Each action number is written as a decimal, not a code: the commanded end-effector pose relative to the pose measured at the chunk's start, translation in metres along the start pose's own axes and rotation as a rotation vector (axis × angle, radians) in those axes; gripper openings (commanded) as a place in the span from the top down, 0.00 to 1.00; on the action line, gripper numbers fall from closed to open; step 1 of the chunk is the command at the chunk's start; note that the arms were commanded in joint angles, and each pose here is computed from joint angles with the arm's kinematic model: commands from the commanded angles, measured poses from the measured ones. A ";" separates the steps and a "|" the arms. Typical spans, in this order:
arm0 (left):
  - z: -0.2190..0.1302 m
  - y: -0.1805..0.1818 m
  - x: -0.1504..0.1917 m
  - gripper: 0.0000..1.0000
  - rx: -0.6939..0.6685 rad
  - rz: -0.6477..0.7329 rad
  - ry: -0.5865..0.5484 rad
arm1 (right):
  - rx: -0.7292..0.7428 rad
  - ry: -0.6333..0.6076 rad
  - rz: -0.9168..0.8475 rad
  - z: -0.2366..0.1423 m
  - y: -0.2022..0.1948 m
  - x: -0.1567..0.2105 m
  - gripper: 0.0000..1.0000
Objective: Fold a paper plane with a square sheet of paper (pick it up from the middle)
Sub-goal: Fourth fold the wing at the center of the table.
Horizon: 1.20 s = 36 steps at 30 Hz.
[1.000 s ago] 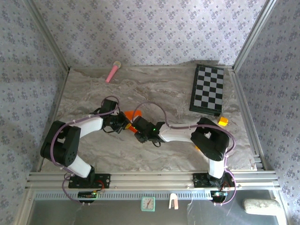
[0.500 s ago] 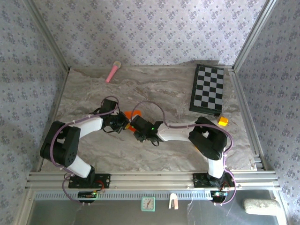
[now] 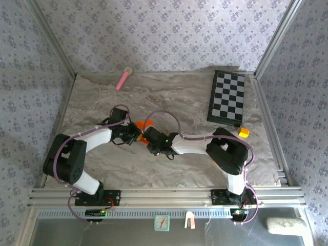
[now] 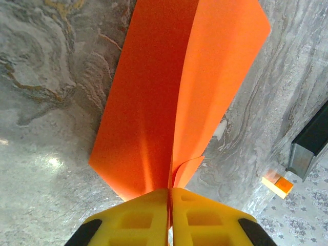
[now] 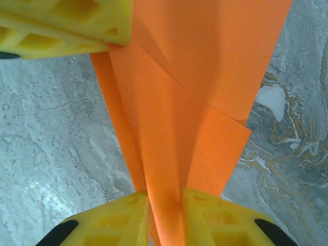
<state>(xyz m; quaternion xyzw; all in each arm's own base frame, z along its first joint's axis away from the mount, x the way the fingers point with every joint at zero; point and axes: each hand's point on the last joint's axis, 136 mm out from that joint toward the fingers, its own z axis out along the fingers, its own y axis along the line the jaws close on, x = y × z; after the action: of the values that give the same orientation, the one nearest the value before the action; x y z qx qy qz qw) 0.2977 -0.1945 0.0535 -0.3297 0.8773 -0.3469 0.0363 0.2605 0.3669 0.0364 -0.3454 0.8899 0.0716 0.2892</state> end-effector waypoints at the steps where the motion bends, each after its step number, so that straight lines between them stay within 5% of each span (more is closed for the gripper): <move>1: -0.006 -0.007 0.005 0.89 0.013 0.009 0.004 | 0.035 0.028 -0.020 0.005 -0.005 0.004 0.77; 14: -0.025 0.005 -0.009 0.83 0.012 -0.018 -0.062 | -0.008 0.028 -0.010 0.001 -0.003 0.004 0.92; 20: -0.038 0.023 -0.011 0.76 0.029 -0.039 -0.113 | -0.161 0.011 0.044 -0.006 0.004 -0.002 0.95; 36: -0.003 0.002 0.015 0.72 0.132 0.065 0.002 | -0.511 -0.033 0.185 -0.019 0.009 -0.009 1.00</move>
<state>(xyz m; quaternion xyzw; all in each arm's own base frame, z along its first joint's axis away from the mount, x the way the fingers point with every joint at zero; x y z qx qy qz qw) 0.2737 -0.1896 0.0469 -0.3183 0.8689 -0.3748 0.0563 0.2593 0.3650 0.0430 -0.3279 0.8798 0.2715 0.2116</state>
